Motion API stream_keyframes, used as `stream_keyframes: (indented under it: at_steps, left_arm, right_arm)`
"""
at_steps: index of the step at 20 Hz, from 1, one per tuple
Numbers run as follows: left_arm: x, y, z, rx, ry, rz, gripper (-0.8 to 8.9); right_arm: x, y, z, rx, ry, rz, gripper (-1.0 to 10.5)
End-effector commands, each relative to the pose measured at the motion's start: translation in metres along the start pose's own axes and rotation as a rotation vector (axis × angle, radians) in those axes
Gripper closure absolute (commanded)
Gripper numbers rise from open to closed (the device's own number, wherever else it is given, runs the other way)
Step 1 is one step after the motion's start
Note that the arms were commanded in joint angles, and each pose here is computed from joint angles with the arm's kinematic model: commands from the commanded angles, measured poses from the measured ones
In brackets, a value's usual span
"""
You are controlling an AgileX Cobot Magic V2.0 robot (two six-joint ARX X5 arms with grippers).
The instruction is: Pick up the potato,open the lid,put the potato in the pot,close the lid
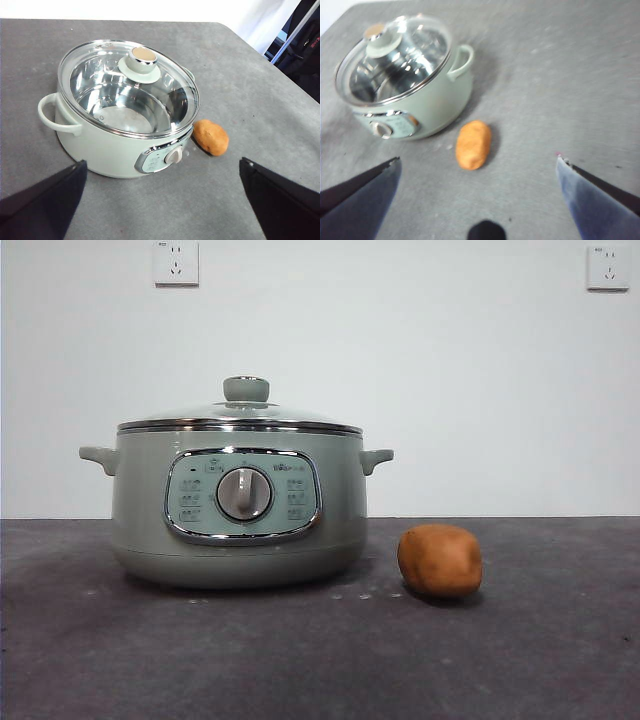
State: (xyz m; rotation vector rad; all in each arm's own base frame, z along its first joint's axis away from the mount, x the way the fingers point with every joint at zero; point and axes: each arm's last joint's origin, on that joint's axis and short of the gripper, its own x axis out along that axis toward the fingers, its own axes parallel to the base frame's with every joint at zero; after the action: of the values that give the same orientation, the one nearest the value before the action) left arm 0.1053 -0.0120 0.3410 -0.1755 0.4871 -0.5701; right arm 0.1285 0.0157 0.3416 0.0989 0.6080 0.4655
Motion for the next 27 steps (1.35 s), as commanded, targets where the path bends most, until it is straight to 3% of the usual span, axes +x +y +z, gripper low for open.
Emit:
stream_keyframes:
  at_steps: [1, 6, 13, 20, 25, 26, 27]
  left_arm:
    - [0.000, -0.001, 0.000, 0.009, 0.000, -0.007, 2.15]
    - [0.000, -0.001, 0.000, 0.007, 0.002, -0.006, 2.15]
    - [0.000, -0.001, 0.000, 0.007, 0.002, -0.006, 2.15]
    - [0.000, -0.001, 0.000, 0.007, 0.002, -0.006, 2.15]
    - [0.001, -0.001, 0.000, 0.011, 0.005, -0.015, 2.15]
    - [0.001, -0.002, -0.001, 0.012, 0.006, -0.018, 2.15]
    - [0.001, -0.002, -0.001, 0.012, 0.007, -0.019, 2.15]
  right_arm:
    - [0.024, -0.003, 0.008, 0.000, 0.055, 0.038, 3.2]
    - [0.097, -0.008, 0.012, -0.018, 0.228, 0.060, 3.2]
    - [0.188, 0.003, -0.004, -0.070, 0.380, 0.054, 3.2]
    - [0.236, 0.018, -0.028, -0.109, 0.459, 0.035, 3.2]
    - [0.256, 0.016, -0.041, -0.086, 0.502, -0.003, 3.2]
    - [0.258, 0.017, -0.043, -0.087, 0.506, -0.019, 3.5]
    - [0.260, 0.017, -0.043, -0.088, 0.506, -0.023, 4.6]
